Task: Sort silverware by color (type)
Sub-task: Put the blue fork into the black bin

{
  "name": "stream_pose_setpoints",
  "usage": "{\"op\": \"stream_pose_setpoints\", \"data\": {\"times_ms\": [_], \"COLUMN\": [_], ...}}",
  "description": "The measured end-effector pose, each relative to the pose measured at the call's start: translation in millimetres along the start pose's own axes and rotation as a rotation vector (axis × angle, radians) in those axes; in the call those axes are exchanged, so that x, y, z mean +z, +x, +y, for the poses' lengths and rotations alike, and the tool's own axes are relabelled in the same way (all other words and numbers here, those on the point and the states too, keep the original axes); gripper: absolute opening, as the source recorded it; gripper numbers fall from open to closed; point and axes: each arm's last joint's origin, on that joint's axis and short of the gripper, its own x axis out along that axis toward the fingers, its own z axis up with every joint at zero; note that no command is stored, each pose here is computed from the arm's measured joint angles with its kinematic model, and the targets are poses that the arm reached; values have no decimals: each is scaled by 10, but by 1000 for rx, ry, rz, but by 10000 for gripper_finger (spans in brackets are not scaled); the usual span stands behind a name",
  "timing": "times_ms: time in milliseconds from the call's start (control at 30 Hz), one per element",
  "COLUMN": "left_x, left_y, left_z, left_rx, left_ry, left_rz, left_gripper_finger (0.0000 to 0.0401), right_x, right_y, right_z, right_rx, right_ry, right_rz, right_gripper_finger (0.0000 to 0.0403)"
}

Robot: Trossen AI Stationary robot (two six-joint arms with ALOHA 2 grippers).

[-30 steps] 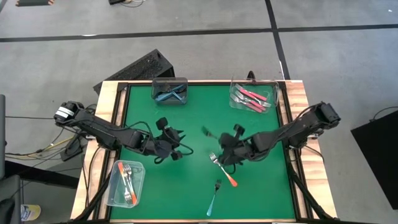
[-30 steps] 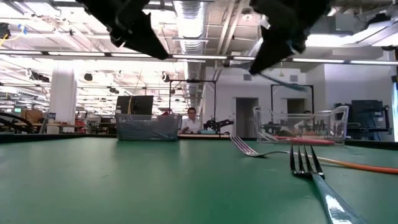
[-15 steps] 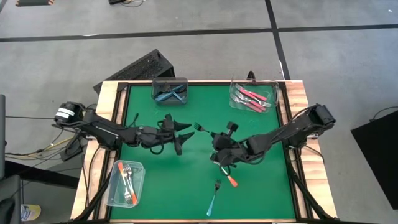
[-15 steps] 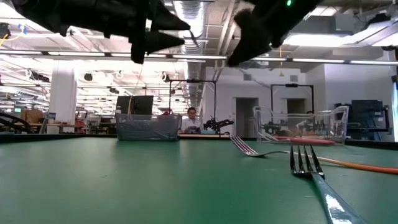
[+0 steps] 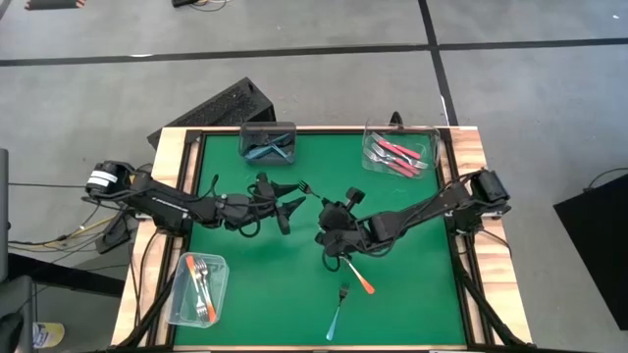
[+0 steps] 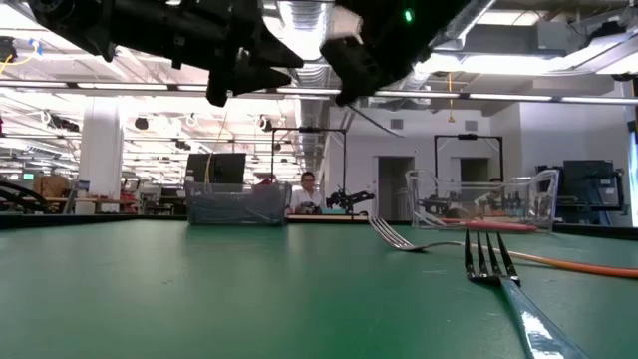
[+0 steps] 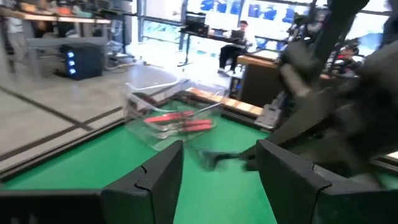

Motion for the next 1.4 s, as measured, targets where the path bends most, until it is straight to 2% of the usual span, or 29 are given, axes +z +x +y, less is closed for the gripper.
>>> {"op": "stream_pose_setpoints", "data": {"times_ms": [233, 433, 533, 700, 800, 900, 1033, 1100, 1233, 1300, 1400], "left_x": [-7, 21, 23, 18, 12, 78, 413, 588, 1044, 1179, 1168], "left_y": [2, 5, 5, 5, -19, -137, -420, -596, -973, -1145, -1355], "left_z": [36, 22, 20, 19, 33, 51, 41, 48, 67, 97, 148], "left_rx": [104, 64, 61, 56, 56, 30, -51, -141, -426, -438, -342], "left_ry": [6, 38, 60, 94, 176, 264, 260, 222, 63, -16, -48], "left_rz": [-10, -26, -27, -21, 18, 128, 371, 543, 859, 968, 1074], "left_gripper_finger": [157, 125, 95, 16, 5, 1, 0, 0, 0, 0, 0], "right_x": [26, 19, 17, 21, 17, 50, 127, 135, 169, 155, 118], "right_y": [-57, -58, -56, -56, -61, -157, -385, -473, -617, -643, -648], "right_z": [4, 13, 16, 18, 17, -30, -108, -118, -119, -100, -43], "right_rx": [8, 4, 6, 12, 24, 39, 98, 125, 171, 178, 184], "right_ry": [-2, -5, -7, -37, -17, 29, 100, 104, 139, 137, 157], "right_rz": [-13, -13, -11, -13, -7, -15, -40, -46, -71, -71, -63], "right_gripper_finger": [18, 18, 20, 47, 75, 104, 139, 152, 167, 169, 168]}}
